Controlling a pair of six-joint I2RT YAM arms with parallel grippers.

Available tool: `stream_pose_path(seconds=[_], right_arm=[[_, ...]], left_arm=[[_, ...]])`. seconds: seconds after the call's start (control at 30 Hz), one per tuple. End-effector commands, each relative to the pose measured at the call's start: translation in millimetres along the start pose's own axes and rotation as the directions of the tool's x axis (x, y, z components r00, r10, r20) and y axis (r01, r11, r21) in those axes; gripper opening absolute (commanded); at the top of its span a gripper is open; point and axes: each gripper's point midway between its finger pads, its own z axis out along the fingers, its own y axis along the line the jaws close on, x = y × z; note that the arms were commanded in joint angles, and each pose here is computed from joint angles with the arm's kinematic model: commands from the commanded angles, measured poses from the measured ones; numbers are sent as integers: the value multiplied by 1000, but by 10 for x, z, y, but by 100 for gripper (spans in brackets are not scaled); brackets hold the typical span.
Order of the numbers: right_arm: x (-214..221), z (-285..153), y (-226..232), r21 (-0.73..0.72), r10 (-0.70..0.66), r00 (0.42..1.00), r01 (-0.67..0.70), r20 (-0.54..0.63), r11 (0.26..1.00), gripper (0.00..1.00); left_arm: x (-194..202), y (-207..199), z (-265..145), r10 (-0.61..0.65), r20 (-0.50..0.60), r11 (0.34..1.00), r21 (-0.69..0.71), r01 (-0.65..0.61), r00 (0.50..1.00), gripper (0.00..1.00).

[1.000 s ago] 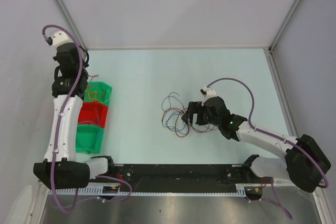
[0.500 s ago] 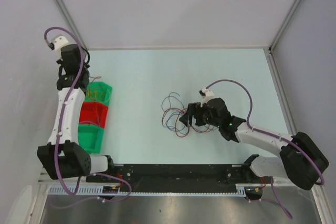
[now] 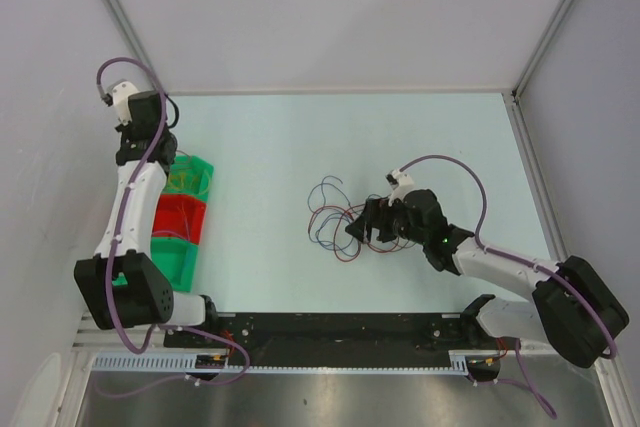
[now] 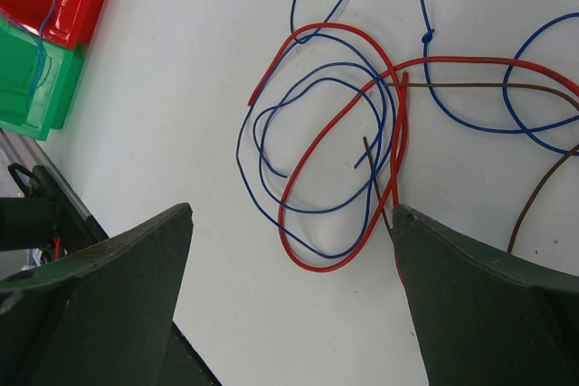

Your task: Untangle the cables

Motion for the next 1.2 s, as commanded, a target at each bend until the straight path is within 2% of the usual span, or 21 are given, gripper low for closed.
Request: stream_pose_path(seconds=[0.0, 0.4, 0.7, 0.83, 0.93, 1.17], right_arm=[[-163, -41, 108, -62, -11, 998, 15, 63, 998, 96], [-177, -65, 70, -85, 22, 998, -16, 65, 996, 96], [-184, -73, 45, -95, 38, 997, -32, 64, 995, 96], [-195, -79, 43, -101, 43, 997, -36, 66, 994, 96], [-186, -83, 33, -102, 48, 997, -41, 63, 994, 96], [-190, -106, 13, -114, 65, 996, -57, 67, 992, 96]], left_arm=[[-83, 196, -75, -38, 15, 996, -84, 39, 999, 0], [-184, 404, -405, -56, 70, 995, -74, 62, 996, 0], [-183, 286, -356, -38, 41, 999, -23, 38, 998, 0], [-289, 89, -150, -7, 24, 1000, -6, 7, 1000, 0], [-264, -6, 34, 47, -44, 998, -34, -49, 998, 0], [-238, -174, 296, 60, -40, 998, -25, -61, 997, 0]])
